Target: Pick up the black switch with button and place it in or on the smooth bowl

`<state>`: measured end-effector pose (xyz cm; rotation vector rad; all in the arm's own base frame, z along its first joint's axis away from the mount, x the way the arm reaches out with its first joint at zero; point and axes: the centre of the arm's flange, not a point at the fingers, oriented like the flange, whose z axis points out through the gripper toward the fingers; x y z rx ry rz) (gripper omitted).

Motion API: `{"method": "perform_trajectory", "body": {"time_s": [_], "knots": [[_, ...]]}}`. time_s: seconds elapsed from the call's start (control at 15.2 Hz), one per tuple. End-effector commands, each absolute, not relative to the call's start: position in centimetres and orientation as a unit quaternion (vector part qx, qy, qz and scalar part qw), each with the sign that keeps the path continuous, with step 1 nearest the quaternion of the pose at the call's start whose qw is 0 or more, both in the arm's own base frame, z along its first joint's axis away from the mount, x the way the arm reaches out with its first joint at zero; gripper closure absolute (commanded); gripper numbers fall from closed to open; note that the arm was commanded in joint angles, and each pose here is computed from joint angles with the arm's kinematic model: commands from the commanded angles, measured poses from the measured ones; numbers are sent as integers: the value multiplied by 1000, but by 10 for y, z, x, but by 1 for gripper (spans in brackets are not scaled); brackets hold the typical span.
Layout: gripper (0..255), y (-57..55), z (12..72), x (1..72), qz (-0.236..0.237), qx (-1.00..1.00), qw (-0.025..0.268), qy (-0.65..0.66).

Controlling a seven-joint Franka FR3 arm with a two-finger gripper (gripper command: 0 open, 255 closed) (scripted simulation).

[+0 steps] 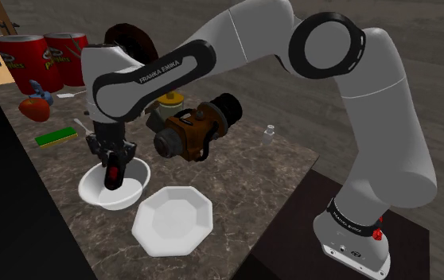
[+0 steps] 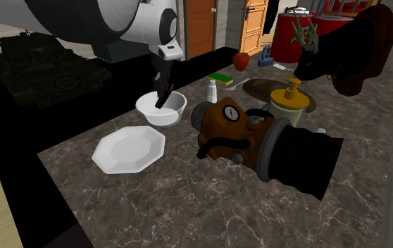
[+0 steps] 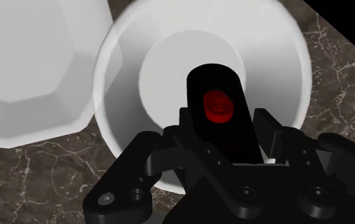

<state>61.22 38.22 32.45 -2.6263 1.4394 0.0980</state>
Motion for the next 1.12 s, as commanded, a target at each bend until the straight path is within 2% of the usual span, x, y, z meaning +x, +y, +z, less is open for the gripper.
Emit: {"method": "perform_trajectory", "body": {"time_s": [0.0,0.26,0.73,0.79,1.06], "knots": [[255,381,315,611,32,-874,73,479],[255,381,294,611,32,-874,73,479],[255,381,294,611,32,-874,73,479],[0,381,294,611,32,-874,73,479],[0,381,294,611,32,-874,73,479]]}}
